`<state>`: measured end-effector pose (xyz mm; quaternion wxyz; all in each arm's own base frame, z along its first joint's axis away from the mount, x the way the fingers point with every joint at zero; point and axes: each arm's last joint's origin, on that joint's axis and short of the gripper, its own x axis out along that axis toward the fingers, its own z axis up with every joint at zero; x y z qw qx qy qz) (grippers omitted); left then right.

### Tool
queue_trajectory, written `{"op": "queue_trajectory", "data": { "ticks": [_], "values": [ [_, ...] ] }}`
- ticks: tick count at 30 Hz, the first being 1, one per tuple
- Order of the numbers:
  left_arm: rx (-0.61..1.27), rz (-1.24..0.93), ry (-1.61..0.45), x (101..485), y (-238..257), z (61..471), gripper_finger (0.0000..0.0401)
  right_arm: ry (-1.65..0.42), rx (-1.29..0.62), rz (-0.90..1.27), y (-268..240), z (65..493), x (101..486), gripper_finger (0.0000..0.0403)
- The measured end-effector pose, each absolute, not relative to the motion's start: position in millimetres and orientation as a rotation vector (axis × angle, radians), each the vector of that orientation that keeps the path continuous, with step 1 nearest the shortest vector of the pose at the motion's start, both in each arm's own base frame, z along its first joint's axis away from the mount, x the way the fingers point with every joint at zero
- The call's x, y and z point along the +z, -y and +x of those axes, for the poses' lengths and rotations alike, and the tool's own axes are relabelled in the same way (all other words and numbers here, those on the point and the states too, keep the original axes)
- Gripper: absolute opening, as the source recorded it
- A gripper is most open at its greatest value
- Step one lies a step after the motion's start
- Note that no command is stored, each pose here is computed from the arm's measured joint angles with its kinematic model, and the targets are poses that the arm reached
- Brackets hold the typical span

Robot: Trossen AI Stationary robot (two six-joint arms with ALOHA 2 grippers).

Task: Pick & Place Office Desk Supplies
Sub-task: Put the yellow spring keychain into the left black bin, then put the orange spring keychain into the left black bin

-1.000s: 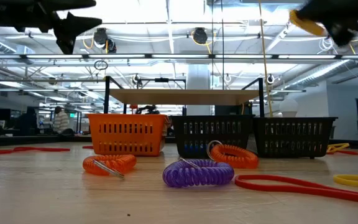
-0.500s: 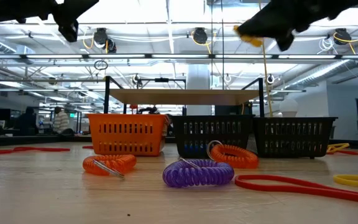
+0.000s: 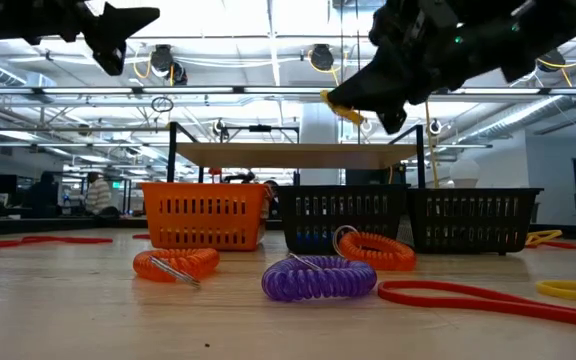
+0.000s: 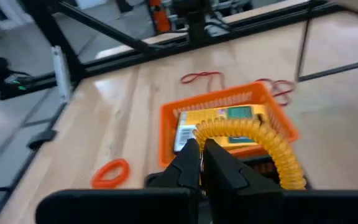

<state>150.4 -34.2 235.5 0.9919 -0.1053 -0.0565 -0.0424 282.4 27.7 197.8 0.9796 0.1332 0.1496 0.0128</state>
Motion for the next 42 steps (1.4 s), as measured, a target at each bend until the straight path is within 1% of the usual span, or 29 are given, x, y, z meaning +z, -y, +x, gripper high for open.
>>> {"op": "queue_trajectory", "data": {
  "ticks": [5,10,19,26,33,38,42],
  "values": [
    [-0.083,-0.224,0.087,233.0,34.2,150.7,0.0189,-0.326,0.083,0.315,-24.2,288.3,187.8,0.0001],
    [-0.083,-0.232,0.082,232.6,34.3,150.7,0.0188,-0.334,0.084,0.325,-25.1,289.8,184.3,0.0002],
    [-0.083,-0.232,0.083,232.6,34.2,150.7,0.0189,-0.282,0.132,0.264,-35.0,290.2,189.3,0.0021],
    [-0.082,-0.224,0.083,232.6,34.2,150.7,0.0189,-0.281,0.165,0.228,-42.8,289.2,189.5,0.0041],
    [-0.082,-0.221,0.083,232.7,34.2,150.7,0.0189,-0.286,0.171,0.235,-45.0,288.8,189.2,0.0083],
    [-0.08,-0.185,0.085,232.7,34.2,150.7,0.0189,-0.293,0.166,0.266,-44.9,288.7,188.8,0.0121],
    [-0.08,-0.161,0.087,232.7,34.2,150.7,0.0189,-0.289,0.171,0.254,-45.7,288.7,189.1,0.0142]
  ]
}}
